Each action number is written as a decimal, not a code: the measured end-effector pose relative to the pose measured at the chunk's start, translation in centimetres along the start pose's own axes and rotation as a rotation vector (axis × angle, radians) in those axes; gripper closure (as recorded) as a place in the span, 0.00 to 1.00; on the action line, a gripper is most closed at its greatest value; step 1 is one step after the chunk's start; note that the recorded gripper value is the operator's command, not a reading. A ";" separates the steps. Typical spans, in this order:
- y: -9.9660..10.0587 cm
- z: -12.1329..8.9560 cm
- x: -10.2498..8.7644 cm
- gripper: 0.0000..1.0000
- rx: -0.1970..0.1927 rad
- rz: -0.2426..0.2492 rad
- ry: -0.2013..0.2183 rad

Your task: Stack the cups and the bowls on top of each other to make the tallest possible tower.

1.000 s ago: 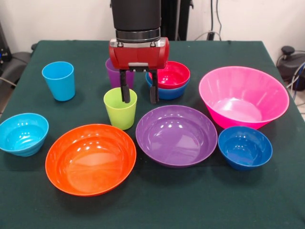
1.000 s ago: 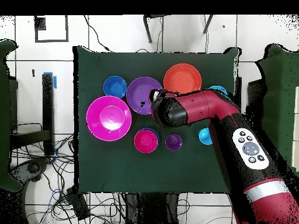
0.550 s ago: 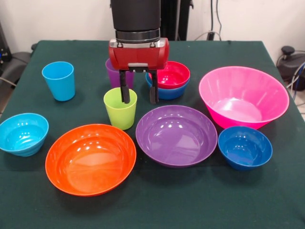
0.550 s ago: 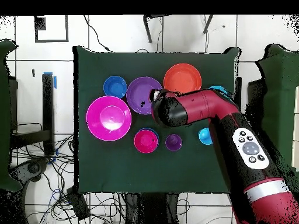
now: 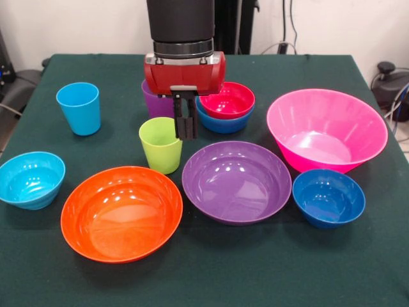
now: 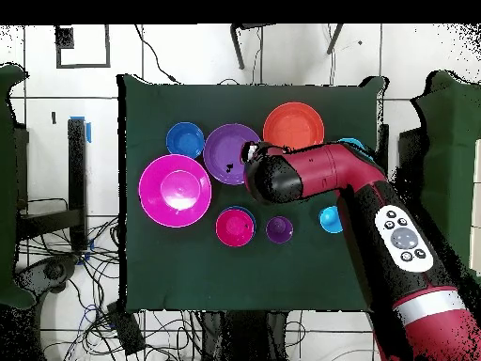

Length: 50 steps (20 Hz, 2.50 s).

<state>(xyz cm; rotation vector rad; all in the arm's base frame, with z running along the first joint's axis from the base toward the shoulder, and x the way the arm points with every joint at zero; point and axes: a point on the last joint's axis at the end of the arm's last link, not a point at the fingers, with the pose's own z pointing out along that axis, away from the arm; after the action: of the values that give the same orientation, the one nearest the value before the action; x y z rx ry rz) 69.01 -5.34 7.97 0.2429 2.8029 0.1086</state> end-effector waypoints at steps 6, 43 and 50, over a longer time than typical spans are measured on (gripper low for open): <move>0.0 0.0 0.0 1.00 0.000 0.000 0.000; -0.5 -3.3 -3.0 0.00 0.018 -0.013 -0.073; -0.5 -3.2 -2.9 0.00 0.019 -0.016 -0.073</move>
<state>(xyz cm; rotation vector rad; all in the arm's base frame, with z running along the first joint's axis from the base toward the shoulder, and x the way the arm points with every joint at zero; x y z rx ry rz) 70.60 -6.52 11.83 0.2241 2.7342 0.0685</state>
